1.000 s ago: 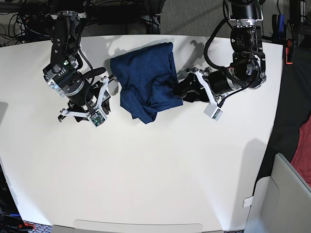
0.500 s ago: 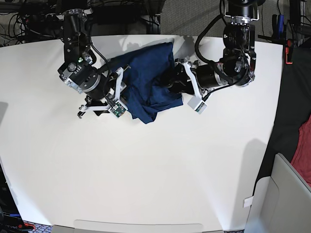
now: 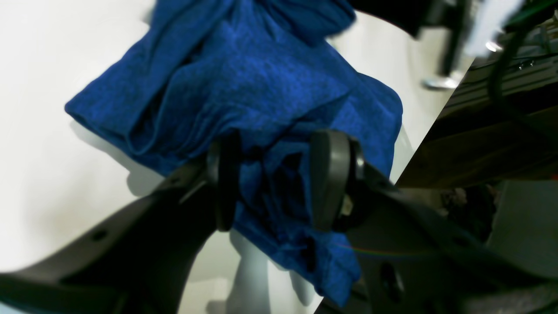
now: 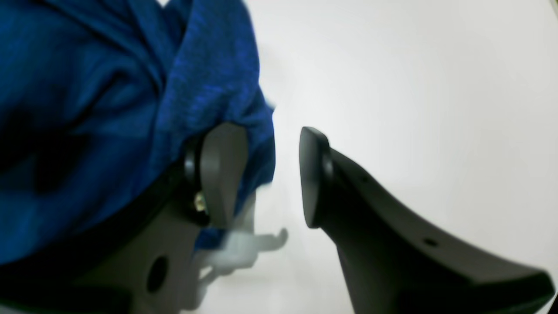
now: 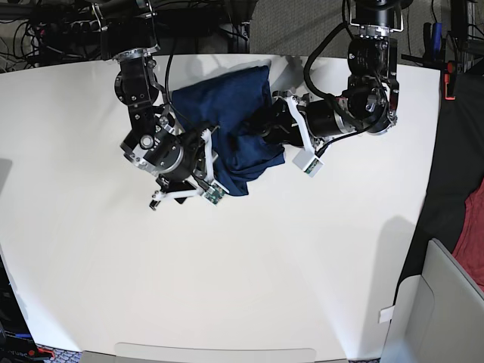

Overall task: Fold the T-shirt properly
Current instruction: 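Press and tuck the loose fabric into the bundle with both grippers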

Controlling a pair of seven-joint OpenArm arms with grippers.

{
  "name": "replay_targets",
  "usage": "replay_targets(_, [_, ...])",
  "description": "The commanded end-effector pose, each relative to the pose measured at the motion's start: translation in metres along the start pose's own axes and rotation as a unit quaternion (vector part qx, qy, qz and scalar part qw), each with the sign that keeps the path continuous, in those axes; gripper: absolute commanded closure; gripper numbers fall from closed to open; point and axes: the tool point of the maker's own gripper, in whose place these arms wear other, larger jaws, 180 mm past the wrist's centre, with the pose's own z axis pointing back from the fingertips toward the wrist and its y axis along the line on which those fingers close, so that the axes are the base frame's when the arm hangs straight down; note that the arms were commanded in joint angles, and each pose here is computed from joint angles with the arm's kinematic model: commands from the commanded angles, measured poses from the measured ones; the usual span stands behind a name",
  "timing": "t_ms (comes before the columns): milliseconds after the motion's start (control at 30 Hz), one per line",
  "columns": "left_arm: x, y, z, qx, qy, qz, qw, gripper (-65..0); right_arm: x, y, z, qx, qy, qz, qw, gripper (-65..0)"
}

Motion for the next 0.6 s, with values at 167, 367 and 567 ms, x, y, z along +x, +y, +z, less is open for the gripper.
replay_targets(167, [0.013, -0.002, 0.004, -0.005, -0.022, -0.011, 1.000, -23.8, 0.032, -0.022, -0.007, -0.030, -0.038, 0.018, 0.9986, -23.8])
replay_targets(367, [0.014, -0.003, 0.004, -0.005, -0.022, -0.012, 1.000, -23.8, 0.053, -0.030, -0.007, -0.053, -0.079, 0.039, 0.9947, -23.8])
replay_targets(567, [0.032, -0.006, 0.018, 0.007, -0.048, -0.035, 0.998, -23.7, 0.070, -0.029, 0.023, -0.080, -0.120, 0.044, 0.9886, -23.8])
